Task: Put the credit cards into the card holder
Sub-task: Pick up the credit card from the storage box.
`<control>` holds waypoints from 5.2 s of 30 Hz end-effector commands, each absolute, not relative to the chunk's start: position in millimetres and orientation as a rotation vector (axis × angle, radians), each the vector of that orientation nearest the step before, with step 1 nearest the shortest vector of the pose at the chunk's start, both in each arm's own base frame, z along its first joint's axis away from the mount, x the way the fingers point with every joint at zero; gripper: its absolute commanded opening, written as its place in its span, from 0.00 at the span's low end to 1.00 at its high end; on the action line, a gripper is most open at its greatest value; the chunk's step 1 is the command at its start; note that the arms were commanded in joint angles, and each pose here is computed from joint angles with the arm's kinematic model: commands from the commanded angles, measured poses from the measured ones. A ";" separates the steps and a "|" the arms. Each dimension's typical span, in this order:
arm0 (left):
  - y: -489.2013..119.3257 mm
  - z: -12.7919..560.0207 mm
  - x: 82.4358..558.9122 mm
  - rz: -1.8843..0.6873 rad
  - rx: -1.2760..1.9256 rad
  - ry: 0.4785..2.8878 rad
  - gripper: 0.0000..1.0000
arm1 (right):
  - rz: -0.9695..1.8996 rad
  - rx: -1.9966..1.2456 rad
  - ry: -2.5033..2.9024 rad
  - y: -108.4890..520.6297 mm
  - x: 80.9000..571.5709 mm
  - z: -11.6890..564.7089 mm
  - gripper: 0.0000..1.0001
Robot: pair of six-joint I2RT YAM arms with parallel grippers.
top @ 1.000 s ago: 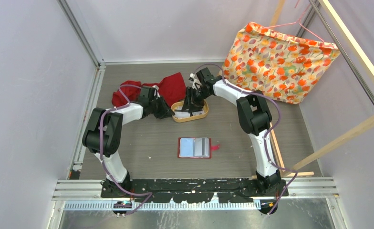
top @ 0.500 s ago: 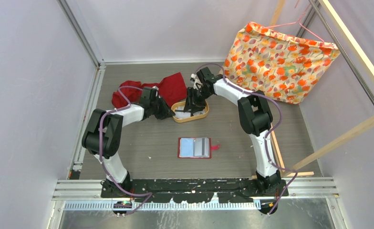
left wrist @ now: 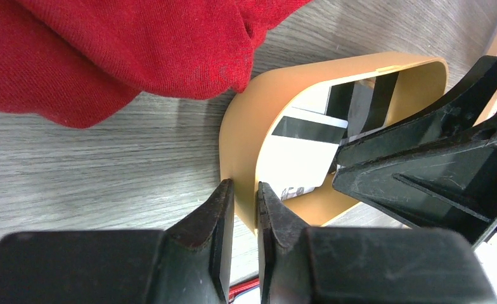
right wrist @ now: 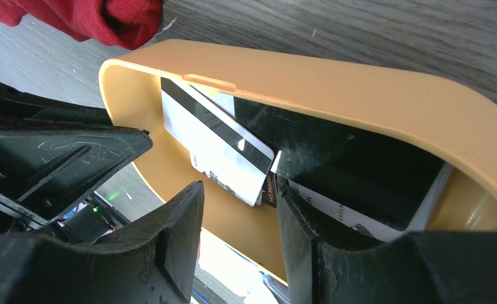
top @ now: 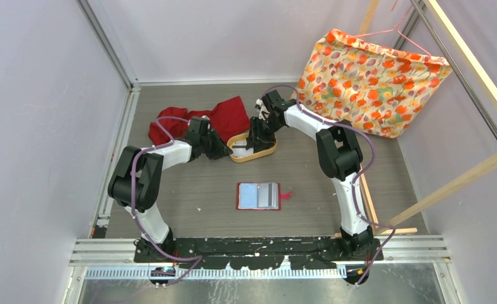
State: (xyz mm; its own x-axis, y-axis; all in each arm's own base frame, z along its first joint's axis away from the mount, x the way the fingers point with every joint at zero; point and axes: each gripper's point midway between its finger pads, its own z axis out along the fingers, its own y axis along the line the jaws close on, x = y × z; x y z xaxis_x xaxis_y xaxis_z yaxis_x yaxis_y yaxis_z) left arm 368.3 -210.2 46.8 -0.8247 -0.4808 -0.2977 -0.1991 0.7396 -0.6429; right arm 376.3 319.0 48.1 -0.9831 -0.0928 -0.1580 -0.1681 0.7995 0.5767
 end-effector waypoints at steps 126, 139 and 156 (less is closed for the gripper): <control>-353.6 206.5 177.8 -1.502 0.859 1.673 0.51 | 1.476 -1.517 1.987 238.0 179.9 177.9 0.01; -361.6 201.6 175.9 -1.569 0.873 1.701 0.30 | 1.480 -1.527 1.991 237.8 179.7 176.8 0.01; -362.1 197.3 163.0 -1.647 0.925 1.722 0.04 | 1.484 -1.539 2.002 238.1 178.9 175.1 0.01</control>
State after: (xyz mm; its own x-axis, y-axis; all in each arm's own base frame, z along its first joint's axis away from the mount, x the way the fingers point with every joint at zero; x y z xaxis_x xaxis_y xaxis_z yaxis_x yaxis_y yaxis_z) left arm 165.6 -355.5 174.2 -0.6394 0.1103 -0.7609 0.7688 0.0783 -0.6347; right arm 174.0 233.5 167.0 -0.4691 -0.6118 -0.6370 -0.7929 -0.0258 0.6087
